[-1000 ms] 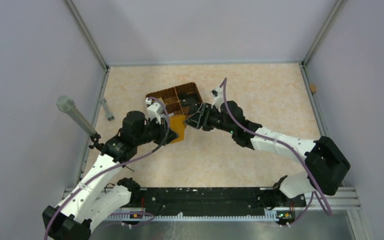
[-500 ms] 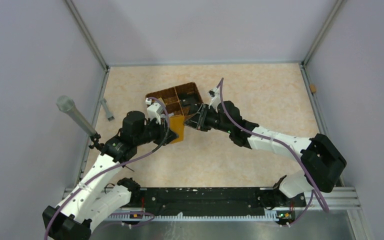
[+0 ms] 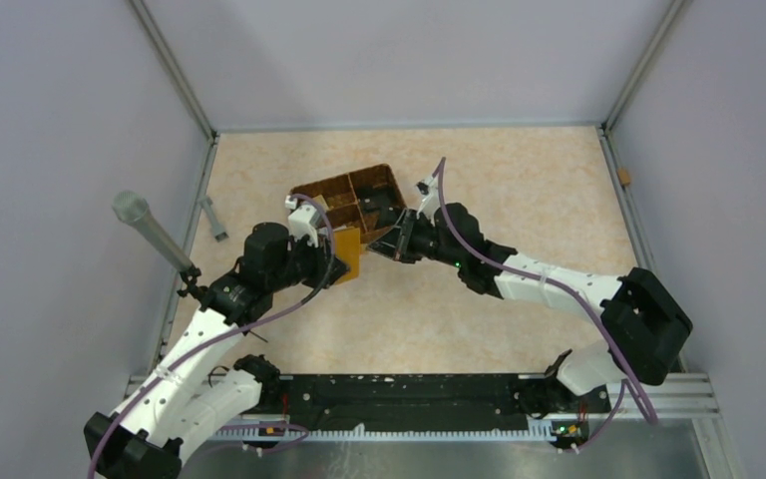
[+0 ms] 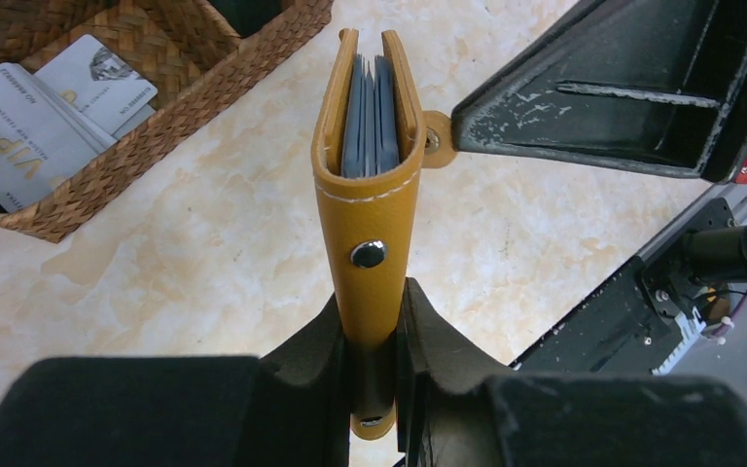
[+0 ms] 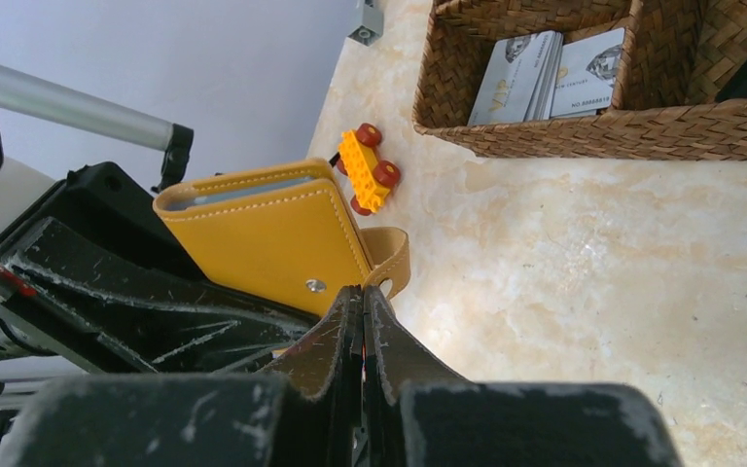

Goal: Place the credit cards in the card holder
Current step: Close the card holder.

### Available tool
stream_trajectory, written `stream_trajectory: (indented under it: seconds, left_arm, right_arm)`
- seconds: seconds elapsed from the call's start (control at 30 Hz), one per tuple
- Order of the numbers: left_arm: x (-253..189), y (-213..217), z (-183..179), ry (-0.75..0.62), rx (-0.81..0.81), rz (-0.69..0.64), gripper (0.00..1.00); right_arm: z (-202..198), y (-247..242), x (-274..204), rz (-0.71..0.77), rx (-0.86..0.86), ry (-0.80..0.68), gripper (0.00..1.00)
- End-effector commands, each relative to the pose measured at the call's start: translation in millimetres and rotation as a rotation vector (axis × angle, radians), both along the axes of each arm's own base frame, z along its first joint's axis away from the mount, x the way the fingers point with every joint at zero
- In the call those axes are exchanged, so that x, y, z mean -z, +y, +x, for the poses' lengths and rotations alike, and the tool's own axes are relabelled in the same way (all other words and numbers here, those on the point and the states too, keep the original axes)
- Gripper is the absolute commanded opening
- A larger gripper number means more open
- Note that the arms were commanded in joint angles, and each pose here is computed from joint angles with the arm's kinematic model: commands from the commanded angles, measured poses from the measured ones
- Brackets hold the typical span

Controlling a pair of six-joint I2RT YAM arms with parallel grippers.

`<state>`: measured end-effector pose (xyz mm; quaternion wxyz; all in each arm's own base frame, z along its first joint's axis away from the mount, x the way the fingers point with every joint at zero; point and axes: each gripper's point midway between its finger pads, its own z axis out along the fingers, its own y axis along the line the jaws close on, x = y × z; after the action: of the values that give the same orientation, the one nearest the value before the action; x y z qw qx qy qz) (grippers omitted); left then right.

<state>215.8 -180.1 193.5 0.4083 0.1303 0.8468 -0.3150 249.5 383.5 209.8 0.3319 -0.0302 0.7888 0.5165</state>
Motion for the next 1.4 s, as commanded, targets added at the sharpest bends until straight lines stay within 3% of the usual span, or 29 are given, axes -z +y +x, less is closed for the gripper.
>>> stream_trajectory:
  seconds: [0.0, 0.5, 0.73, 0.77, 0.93, 1.07, 1.37]
  left_arm:
    - [-27, 3, 12, -0.091, -0.037, -0.013, 0.00]
    - [-29, -12, 4, -0.078, 0.057, -0.061, 0.00]
    - [-23, 0, 10, -0.074, -0.016, -0.014, 0.00]
    - [-23, 1, 10, -0.074, -0.020, -0.012, 0.00]
    - [-23, 1, 11, -0.071, -0.025, -0.009, 0.00]
    - [-22, 0, 11, -0.067, -0.019, -0.010, 0.00]
    - [-21, -1, 10, -0.061, -0.011, -0.012, 0.00]
  right_arm:
    - [-7, 0, -25, 0.046, -0.029, -0.101, 0.00]
    - [-25, 33, -35, 0.115, -0.178, -0.161, 0.00]
    - [-24, 20, -42, 0.051, -0.147, -0.216, 0.00]
    - [-24, 15, -46, 0.035, -0.135, -0.239, 0.01]
    - [-11, -8, -37, -0.102, -0.025, -0.250, 0.28]
    - [-4, -8, -23, -0.165, 0.001, -0.221, 0.41]
    - [4, 16, -12, -0.204, -0.010, -0.179, 0.48]
